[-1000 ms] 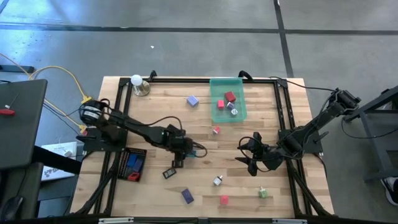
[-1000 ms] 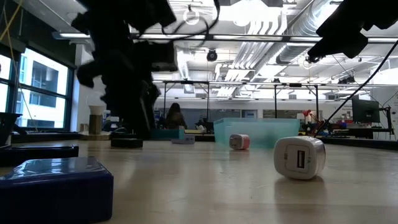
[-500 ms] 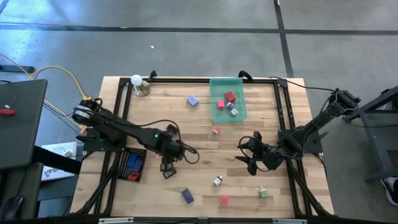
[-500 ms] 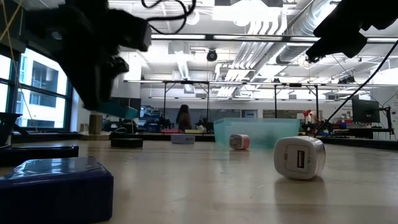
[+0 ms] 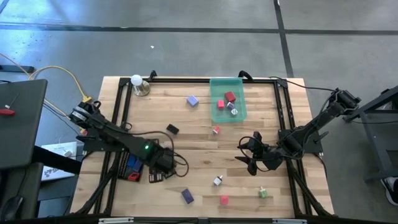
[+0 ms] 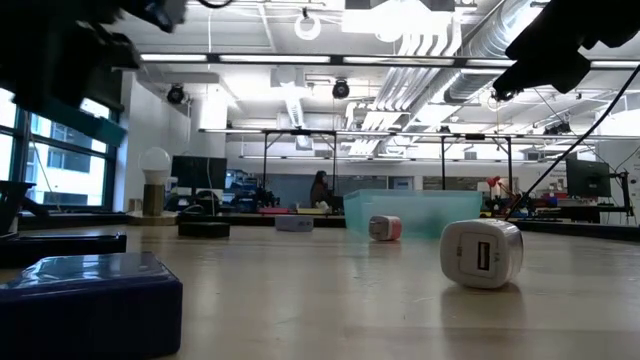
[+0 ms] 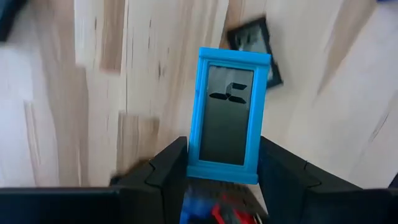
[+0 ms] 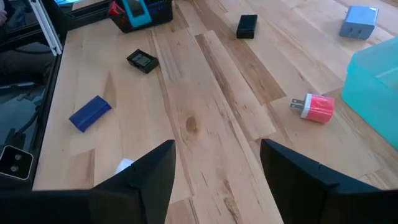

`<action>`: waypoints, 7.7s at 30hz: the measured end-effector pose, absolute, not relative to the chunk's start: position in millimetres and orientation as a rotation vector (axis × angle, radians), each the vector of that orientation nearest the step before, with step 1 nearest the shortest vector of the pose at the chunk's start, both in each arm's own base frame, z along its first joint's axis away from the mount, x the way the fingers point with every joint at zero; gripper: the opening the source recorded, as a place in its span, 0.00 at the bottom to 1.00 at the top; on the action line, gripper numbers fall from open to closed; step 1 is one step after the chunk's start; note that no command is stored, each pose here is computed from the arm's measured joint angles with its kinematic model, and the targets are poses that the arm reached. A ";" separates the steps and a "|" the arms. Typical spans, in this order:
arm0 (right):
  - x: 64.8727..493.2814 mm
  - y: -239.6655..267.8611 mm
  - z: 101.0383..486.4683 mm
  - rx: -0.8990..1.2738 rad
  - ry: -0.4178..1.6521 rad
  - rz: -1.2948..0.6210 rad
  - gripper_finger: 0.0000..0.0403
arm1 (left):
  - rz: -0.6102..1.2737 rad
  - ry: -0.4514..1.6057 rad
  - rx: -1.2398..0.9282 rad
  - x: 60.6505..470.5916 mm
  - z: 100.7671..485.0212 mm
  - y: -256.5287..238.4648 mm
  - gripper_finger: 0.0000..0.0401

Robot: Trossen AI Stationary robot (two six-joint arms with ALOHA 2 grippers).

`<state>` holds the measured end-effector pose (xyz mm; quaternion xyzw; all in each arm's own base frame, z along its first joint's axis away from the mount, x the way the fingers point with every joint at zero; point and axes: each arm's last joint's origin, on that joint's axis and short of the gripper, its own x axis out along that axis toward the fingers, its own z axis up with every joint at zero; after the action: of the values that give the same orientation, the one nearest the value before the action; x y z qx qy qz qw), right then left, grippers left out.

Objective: Pick & Place Office items
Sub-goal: Put the light blue digital timer into the black bin, then put the white charger adapter into the green bin

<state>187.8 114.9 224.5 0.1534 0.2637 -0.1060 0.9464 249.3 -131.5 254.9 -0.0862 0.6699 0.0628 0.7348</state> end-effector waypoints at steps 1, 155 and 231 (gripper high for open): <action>187.8 114.9 224.4 0.312 0.538 -0.216 0.55 | 0.152 1.481 -0.197 245.2 256.1 -134.4 0.39; 215.4 133.2 209.1 0.226 0.499 -0.098 0.55 | 0.268 0.762 -0.828 158.4 246.6 -95.5 0.72; 213.4 138.1 206.2 0.256 0.600 0.074 0.55 | 0.035 0.339 -0.083 373.6 140.0 -205.1 0.72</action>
<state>213.4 138.1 206.2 0.1257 0.2948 0.0364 0.9466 373.6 -205.1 140.0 -0.0412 0.1688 0.0173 0.9846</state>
